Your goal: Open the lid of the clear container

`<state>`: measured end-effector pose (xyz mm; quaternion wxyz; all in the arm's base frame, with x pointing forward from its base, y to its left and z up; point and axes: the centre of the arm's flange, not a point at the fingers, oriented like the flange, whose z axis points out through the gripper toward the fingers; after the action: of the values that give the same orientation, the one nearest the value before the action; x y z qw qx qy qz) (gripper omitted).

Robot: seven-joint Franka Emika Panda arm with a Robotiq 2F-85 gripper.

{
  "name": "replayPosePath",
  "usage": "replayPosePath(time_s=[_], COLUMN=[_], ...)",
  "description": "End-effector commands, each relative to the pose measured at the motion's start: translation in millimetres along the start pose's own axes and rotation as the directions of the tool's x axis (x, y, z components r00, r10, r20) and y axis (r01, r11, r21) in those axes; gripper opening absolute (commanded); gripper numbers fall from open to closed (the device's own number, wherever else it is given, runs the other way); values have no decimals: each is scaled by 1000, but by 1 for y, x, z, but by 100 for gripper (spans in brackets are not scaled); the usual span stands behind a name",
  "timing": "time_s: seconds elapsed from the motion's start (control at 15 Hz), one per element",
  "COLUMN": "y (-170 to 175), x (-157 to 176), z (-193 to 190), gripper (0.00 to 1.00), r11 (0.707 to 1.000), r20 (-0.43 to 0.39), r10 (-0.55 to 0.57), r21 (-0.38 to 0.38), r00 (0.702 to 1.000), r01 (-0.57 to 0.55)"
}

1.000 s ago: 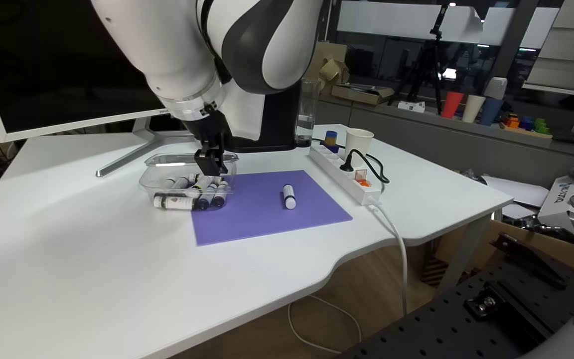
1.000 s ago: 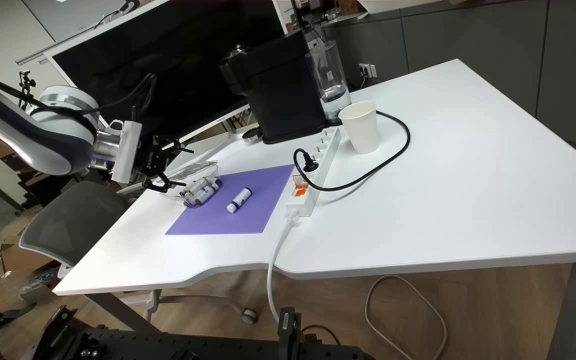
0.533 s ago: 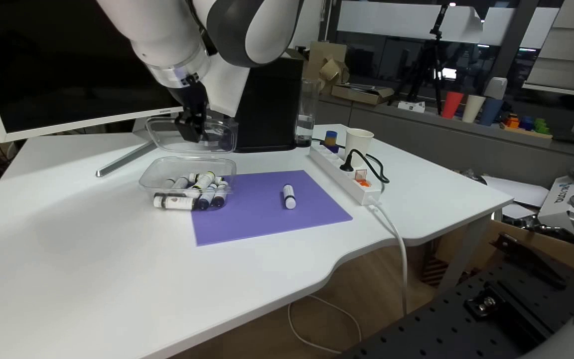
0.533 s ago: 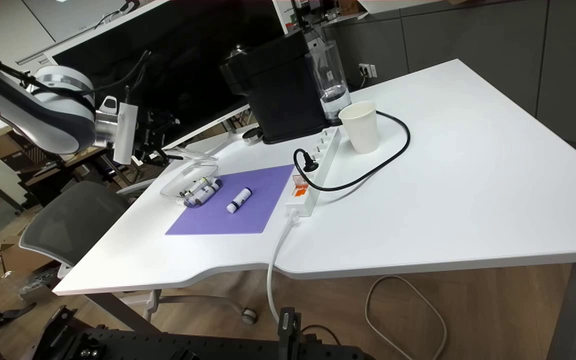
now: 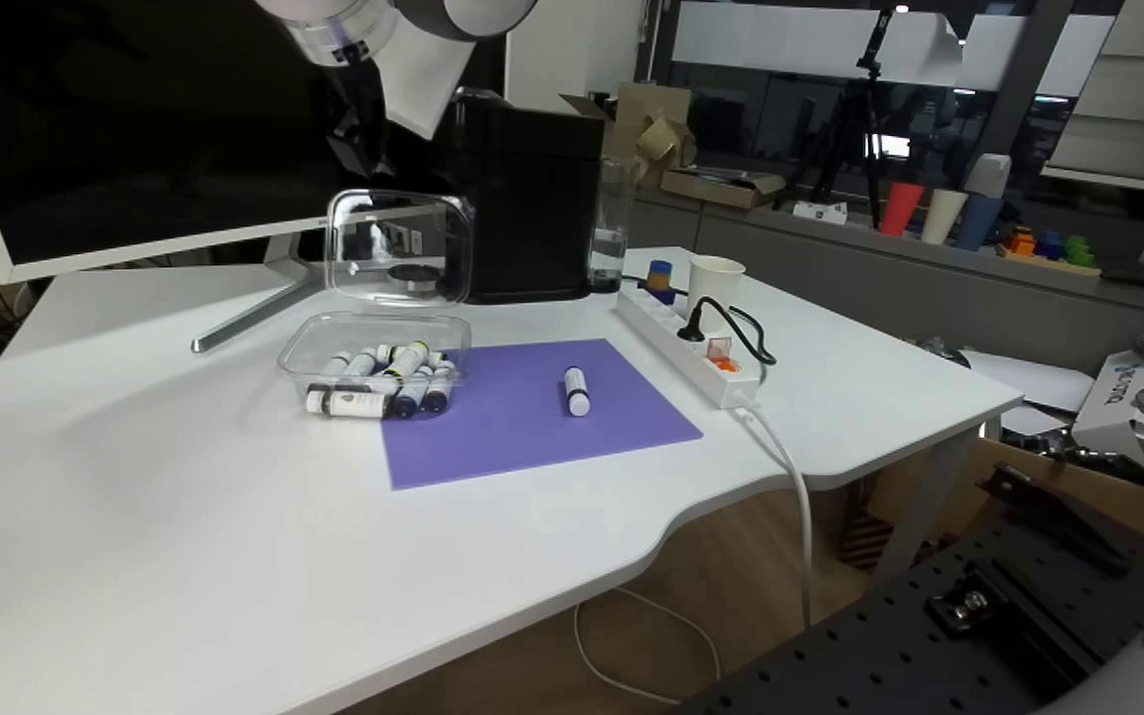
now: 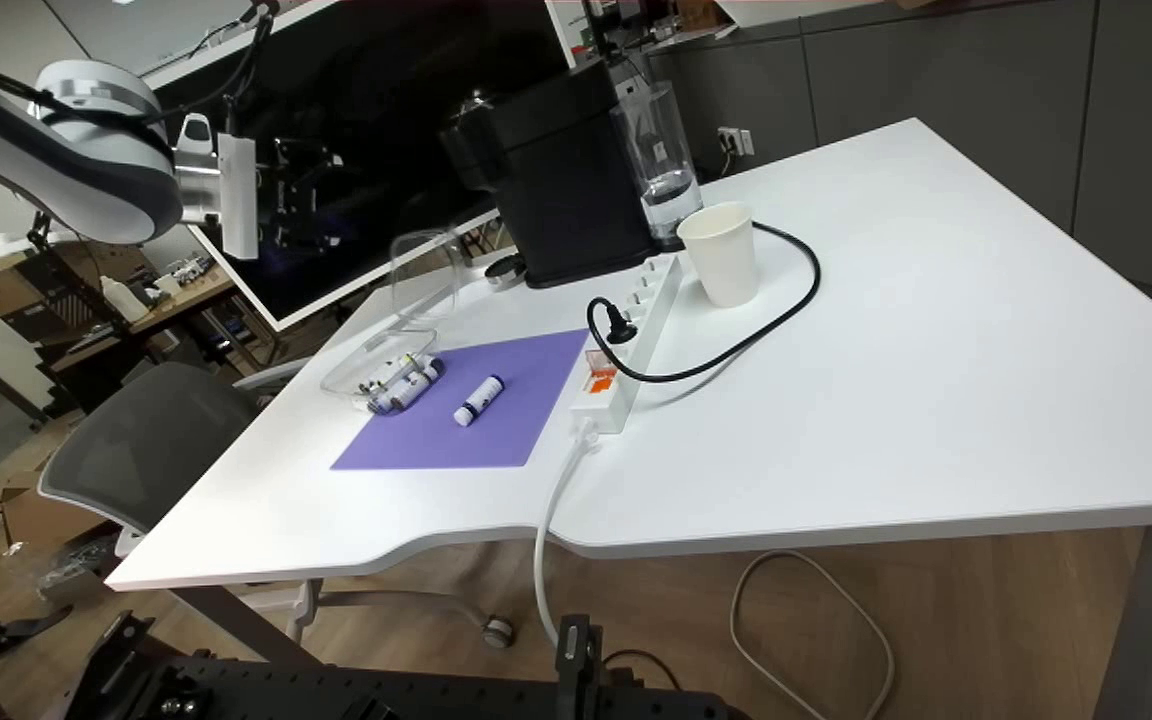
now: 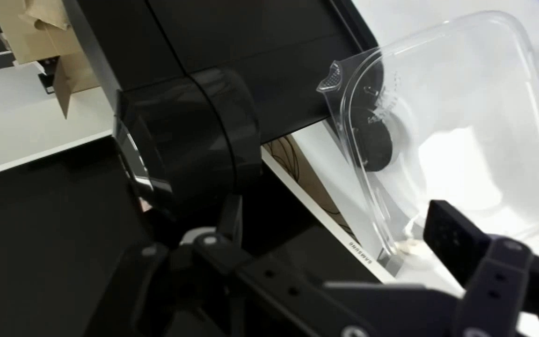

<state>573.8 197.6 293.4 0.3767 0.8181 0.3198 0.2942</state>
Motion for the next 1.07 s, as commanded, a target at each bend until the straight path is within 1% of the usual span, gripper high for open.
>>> replayPosePath(time_s=[0.0,0.07,0.13,0.33,0.47,0.53,0.6,0.73,0.87,1.0], y=[34,43,54,87,110,121,130,144,154,158], x=[1,0,-2,-10,-15,-19,-22,-33,-44,-57], z=[-11,-14,-18,-32,-45,-53,-60,-74,-87,-96], gripper=[100,100,100,100,100,100,100,100,100,100], r11=[998,998,997,989,977,965,954,932,909,891], r20=[18,39,73,164,219,243,266,305,332,357], r10=[56,68,80,112,104,90,81,69,34,-5], r21=[-32,-16,17,80,158,217,259,320,383,426], r00=[998,997,994,980,970,966,961,950,943,934], r01=[-56,-67,-81,-126,-140,-145,-152,-170,-167,-158])
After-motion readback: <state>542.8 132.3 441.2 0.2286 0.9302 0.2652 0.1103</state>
